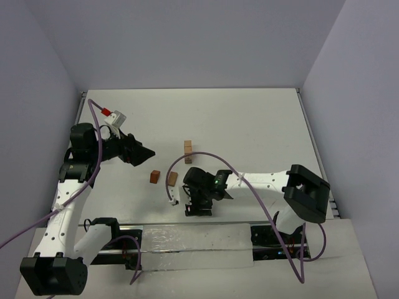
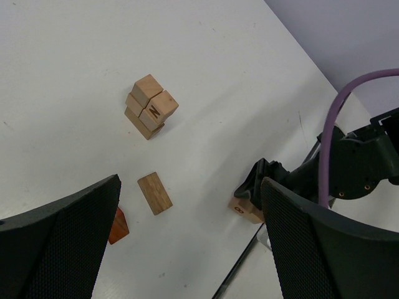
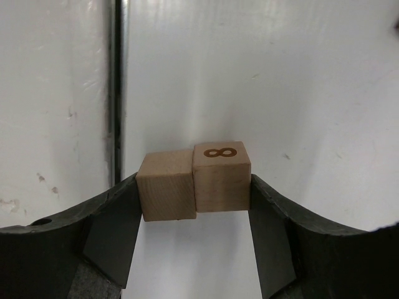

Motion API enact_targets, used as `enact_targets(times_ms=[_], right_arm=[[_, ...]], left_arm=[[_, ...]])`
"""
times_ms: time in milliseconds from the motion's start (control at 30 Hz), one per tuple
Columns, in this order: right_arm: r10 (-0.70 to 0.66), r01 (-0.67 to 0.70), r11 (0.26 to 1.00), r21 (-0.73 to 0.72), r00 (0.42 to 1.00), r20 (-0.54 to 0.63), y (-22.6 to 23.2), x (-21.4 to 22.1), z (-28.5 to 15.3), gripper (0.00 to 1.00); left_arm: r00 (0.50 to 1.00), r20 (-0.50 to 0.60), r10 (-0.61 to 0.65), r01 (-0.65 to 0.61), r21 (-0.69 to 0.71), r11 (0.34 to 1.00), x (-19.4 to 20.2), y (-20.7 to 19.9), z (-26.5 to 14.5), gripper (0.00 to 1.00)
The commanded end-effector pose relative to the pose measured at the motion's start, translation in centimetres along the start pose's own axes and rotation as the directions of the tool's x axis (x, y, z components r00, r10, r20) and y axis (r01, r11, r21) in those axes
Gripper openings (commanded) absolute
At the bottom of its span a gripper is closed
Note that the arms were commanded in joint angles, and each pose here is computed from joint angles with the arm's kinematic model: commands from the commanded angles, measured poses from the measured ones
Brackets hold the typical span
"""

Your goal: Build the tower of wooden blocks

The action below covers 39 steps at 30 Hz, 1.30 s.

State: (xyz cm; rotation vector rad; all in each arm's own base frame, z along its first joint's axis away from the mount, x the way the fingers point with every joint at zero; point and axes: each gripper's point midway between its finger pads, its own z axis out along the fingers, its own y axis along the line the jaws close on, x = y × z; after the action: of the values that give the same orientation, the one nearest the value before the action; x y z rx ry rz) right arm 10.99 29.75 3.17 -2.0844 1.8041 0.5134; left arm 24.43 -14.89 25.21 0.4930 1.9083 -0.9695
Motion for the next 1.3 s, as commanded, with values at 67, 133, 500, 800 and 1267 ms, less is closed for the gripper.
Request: enact_targets(times_ms=[67,133,500,800,1267], right_arm=[[0.123,-0.124,0.991,0.051,0.992,0.025,-2.8,-1.7,0.1,0.62],[0.14,-0.141,0.988,0.056,0.99,0.02,-3.1,-1.7,0.4,0.62],[0.183,-0.181,0.981,0.077,0.983,-0.014,-3.5,-1.1,1.3,0.81],[0.119,-0.119,0.991,0.068,0.993,0.011,-3.3,-1.2,0.5,1.0],[-0.086,0.083,0.995,0.048,0.994,0.062,-4.0,-1.1,-0.1,1.0]], left_arm=[[0.999,0.032,0.042,-0.042,-0.012,0.999,-1.8,-0.4,-0.6,0.99],[0.999,0.031,0.04,-0.04,-0.011,0.999,-1.7,-0.4,-0.6,0.99],[0.999,0.033,0.041,-0.041,-0.007,0.999,-1.7,-0.3,-0.4,0.99],[0.999,0.031,0.039,-0.039,-0.003,0.999,-1.7,-0.3,-0.3,0.99],[0.999,0.026,0.045,-0.045,-0.009,0.999,-1.5,-0.1,-0.3,0.99]])
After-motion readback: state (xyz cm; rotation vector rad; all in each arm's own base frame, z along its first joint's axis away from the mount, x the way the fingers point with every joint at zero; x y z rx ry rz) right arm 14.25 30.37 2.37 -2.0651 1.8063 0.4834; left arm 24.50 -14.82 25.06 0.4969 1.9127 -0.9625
